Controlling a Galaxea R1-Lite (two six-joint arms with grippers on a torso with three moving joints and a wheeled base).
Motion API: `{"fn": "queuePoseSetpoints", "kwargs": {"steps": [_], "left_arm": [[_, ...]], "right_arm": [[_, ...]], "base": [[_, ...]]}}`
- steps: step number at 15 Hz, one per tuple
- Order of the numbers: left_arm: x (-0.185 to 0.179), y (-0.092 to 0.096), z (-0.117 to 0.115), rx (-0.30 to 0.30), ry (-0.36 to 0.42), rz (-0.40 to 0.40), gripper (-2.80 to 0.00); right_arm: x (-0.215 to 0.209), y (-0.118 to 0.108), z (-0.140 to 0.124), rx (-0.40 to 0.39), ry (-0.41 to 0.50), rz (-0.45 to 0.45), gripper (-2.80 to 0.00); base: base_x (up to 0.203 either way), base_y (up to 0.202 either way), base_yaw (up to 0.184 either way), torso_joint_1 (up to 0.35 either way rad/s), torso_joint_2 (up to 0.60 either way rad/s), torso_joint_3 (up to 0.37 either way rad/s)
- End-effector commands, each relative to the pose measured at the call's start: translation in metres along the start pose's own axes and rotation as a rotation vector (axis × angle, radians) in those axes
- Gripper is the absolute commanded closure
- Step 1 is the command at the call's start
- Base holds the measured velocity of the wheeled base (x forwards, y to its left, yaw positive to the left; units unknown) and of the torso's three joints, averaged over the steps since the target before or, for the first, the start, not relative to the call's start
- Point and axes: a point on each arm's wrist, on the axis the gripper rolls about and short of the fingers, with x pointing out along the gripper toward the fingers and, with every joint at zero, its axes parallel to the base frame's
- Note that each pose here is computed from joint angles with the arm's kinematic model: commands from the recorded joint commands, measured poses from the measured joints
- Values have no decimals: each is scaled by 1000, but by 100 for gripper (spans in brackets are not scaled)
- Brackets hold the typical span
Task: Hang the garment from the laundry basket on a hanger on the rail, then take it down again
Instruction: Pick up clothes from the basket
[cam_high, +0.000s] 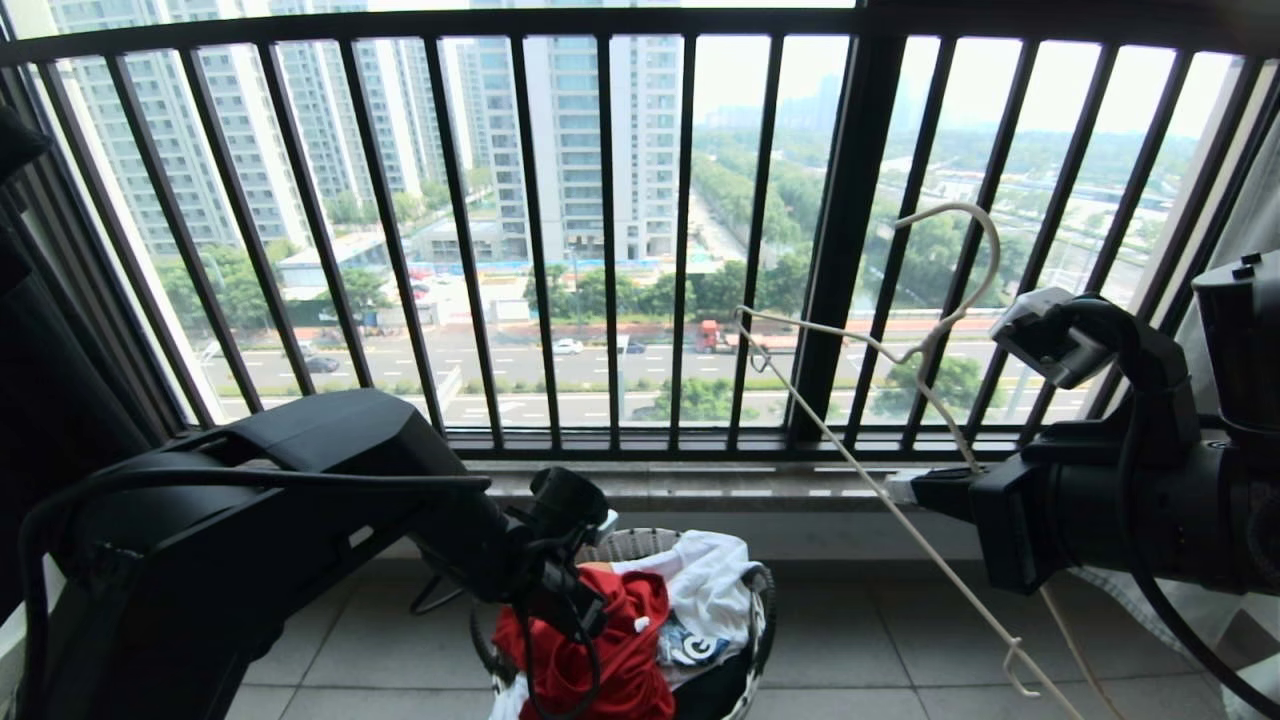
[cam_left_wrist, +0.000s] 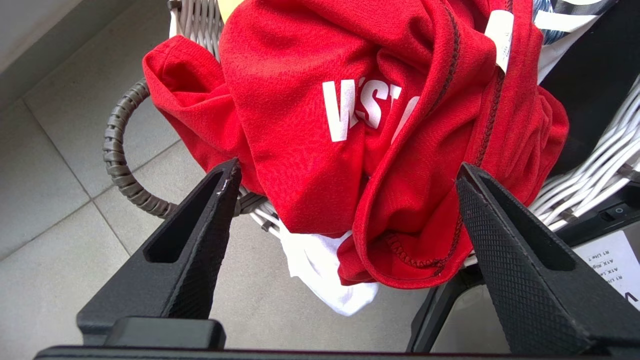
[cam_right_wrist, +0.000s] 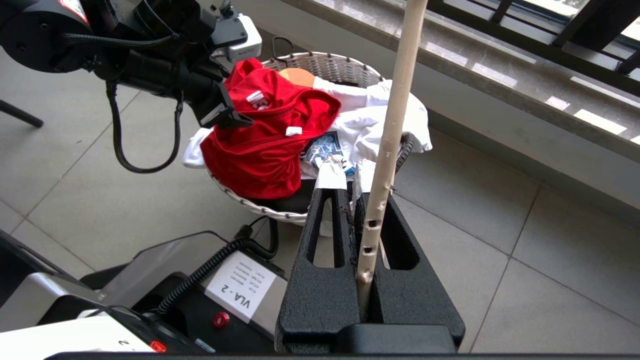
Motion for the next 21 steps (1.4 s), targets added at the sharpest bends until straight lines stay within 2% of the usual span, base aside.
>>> {"fn": "queuePoseSetpoints", "kwargs": {"steps": [1,3,6,7,8,16,21], "left_arm": [[6,-2,-4,5,20,-1,-280],[10,-2,-5,5,26,-1,-280],[19,-2,-7,6,32,49,-280],[22,-2,-4,6,0,96,-149],[23,-2,-5,12,-2,105,0],[25,-4,-8,16,8,101,0],[13,-4,-2,12,-14,99,0]], "right_arm": [[-1,0,0,1,0,0,0],[-1,0,0,0,-1,0,0],[-1,0,0,0,-1,0,0],[-1,0,0,1,-3,0,0],[-1,0,1,0,-3,-1,0],[-2,-1,1,1,-8,-2,0],[-2,0,2,1,-12,-1,0]], "base": [[0,0,0,0,0,0],[0,0,0,0,0,0],[0,0,0,0,0,0],[0,0,0,0,0,0],[0,0,0,0,0,0],[0,0,0,0,0,0],[0,0,0,0,0,0]]}}
